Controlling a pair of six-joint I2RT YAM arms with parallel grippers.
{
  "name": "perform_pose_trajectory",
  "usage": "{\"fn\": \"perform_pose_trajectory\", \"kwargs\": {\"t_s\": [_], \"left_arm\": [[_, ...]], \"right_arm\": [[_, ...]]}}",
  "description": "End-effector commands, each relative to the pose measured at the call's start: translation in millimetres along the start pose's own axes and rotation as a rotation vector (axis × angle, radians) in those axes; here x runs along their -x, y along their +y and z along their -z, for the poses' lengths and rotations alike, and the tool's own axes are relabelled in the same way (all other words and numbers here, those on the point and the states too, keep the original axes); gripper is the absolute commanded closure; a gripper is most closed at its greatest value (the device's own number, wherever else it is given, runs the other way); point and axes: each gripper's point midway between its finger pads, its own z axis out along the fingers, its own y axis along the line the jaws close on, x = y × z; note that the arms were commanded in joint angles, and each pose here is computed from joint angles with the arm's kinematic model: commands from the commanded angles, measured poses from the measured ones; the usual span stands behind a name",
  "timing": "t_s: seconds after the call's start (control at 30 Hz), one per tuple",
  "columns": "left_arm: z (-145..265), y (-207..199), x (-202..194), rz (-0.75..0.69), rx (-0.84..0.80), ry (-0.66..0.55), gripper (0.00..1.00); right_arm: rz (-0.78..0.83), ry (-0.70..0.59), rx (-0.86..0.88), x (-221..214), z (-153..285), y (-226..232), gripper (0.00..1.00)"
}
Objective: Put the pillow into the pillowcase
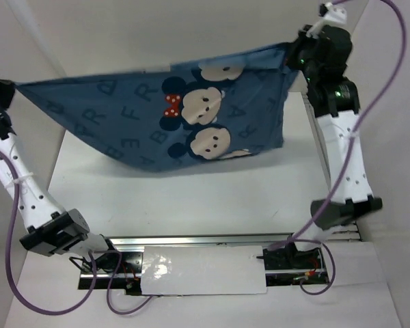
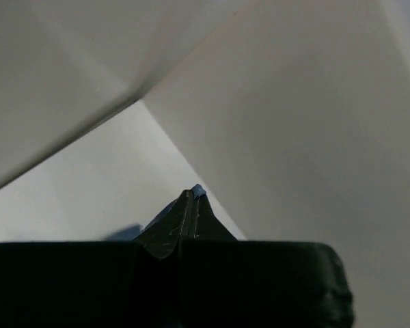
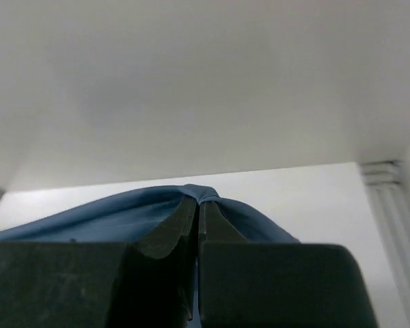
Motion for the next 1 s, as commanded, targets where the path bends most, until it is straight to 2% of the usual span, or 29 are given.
{"fn": "perform_pose_trajectory", "kwargs": {"t_s": [0.0, 0.13, 0.3, 0.4, 0.43, 0.47, 0.63, 0.73, 0.8, 0.9, 0.93, 0.97], "left_arm": [[32.8, -4.0, 47.4, -0.003, 0.033, -0.125, 1.00], [47.9, 10.2, 64.4, -0.030, 0.113, -0.185, 1.00], [67.9, 27.2, 84.7, -0.036, 0.175, -0.264, 1.00], [89.1, 9.4, 91.6, -0.073, 0.122, -0.298, 1.00], [112.5, -6.9, 102.1, -0.104, 0.081, -0.353, 1.00], [112.7, -7.1, 102.2, -0.105, 0.081, -0.354, 1.00], [191.0, -32.4, 130.2, -0.154, 0.051, -0.578, 1.00], [203.5, -40.3, 134.2, -0.159, 0.018, -0.622, 1.00], [201.9, -45.4, 129.9, -0.168, -0.011, -0.599, 1.00], [171.6, -44.6, 117.4, -0.184, -0.054, -0.511, 1.00], [162.9, -52.6, 114.4, -0.190, -0.111, -0.490, 1.00], [138.0, -41.3, 102.0, -0.187, -0.107, -0.426, 1.00]], "right_arm": [[-0.081, -0.740, -0.281, 206.2, 179.5, -49.0, 1.00], [-0.050, -0.844, -0.360, 240.0, 246.2, -58.1, 1.00], [-0.004, -0.826, -0.484, 238.2, 281.1, -75.5, 1.00], [-0.002, -0.836, -0.476, 239.5, 298.3, -75.4, 1.00], [-0.016, -0.885, -0.454, 248.3, 326.5, -74.1, 1.00], [-0.016, -0.885, -0.454, 248.4, 326.8, -74.1, 1.00], [-0.076, -0.965, -0.370, 260.7, 392.2, -74.0, 1.00], [-0.134, -0.983, -0.347, 260.2, 415.3, -84.1, 1.00], [-0.136, -0.912, -0.336, 249.1, 392.7, -83.4, 1.00], [-0.122, -0.747, -0.416, 214.8, 341.1, -85.8, 1.00], [-0.091, -0.671, -0.493, 196.3, 326.9, -91.7, 1.00], [-0.132, -0.679, -0.505, 191.5, 323.6, -92.6, 1.00]]}}
